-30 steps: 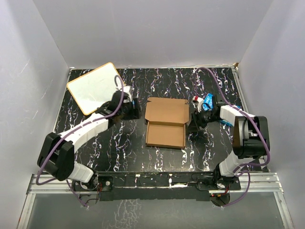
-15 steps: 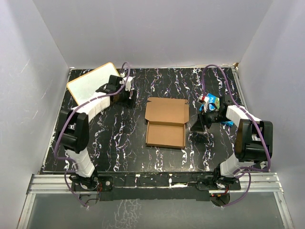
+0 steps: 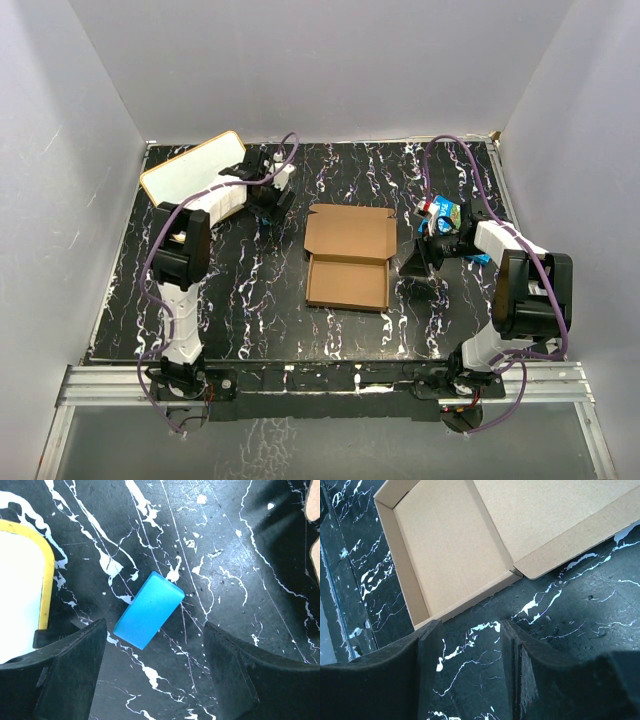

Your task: Fold the paper box

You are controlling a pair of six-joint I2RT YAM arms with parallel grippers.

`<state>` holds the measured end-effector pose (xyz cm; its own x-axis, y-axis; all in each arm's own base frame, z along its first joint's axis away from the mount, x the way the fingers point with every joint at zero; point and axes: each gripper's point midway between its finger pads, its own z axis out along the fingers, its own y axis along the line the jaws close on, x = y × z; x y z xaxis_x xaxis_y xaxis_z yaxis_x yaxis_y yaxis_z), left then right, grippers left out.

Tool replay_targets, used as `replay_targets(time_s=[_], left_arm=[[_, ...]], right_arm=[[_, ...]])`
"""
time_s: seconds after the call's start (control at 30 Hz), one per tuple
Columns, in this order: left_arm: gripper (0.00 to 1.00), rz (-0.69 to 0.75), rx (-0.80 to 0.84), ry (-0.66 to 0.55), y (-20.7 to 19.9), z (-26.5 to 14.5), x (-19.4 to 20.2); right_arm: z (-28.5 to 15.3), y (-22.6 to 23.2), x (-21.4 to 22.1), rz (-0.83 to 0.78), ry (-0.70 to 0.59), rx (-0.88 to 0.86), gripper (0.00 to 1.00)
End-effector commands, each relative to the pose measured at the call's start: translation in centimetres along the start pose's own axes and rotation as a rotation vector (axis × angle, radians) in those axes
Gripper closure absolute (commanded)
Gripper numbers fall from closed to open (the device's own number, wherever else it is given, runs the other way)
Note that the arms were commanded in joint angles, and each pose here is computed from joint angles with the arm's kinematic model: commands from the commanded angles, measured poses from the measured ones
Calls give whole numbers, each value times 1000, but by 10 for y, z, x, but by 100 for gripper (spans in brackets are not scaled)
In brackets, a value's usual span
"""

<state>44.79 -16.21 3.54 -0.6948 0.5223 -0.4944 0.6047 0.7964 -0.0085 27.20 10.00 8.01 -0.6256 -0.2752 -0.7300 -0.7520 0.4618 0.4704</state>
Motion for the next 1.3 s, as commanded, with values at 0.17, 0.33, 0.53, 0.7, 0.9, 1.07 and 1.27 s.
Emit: replay_targets(time_s=[0.17,0.33,0.53,0.7,0.9,1.07,1.27], left_arm=[[35,22,39,29,2,6,0],[50,-8,61,25,-5,2,1],[94,-94,32,54,-9,-6,19],[100,-209,40,-24,-27,-38,21],[100,-344,210,-281,-81,-109,11],[100,-409,419,-516,-136,-166,14],[100,-445,550,-655,-179,-195,30]], right_arm=[[-3,-3,-23,-92,-65,-19,46],[-3,-2,-24,-92,-67,-22,46],[-3,-1,-25,-93,-70,-30,47],[-3,1,-26,-89,-76,-42,46],[-2,4,-27,-84,-89,-60,47],[-1,5,-27,-83,-92,-68,47],[-2,6,-26,-84,-93,-70,48]])
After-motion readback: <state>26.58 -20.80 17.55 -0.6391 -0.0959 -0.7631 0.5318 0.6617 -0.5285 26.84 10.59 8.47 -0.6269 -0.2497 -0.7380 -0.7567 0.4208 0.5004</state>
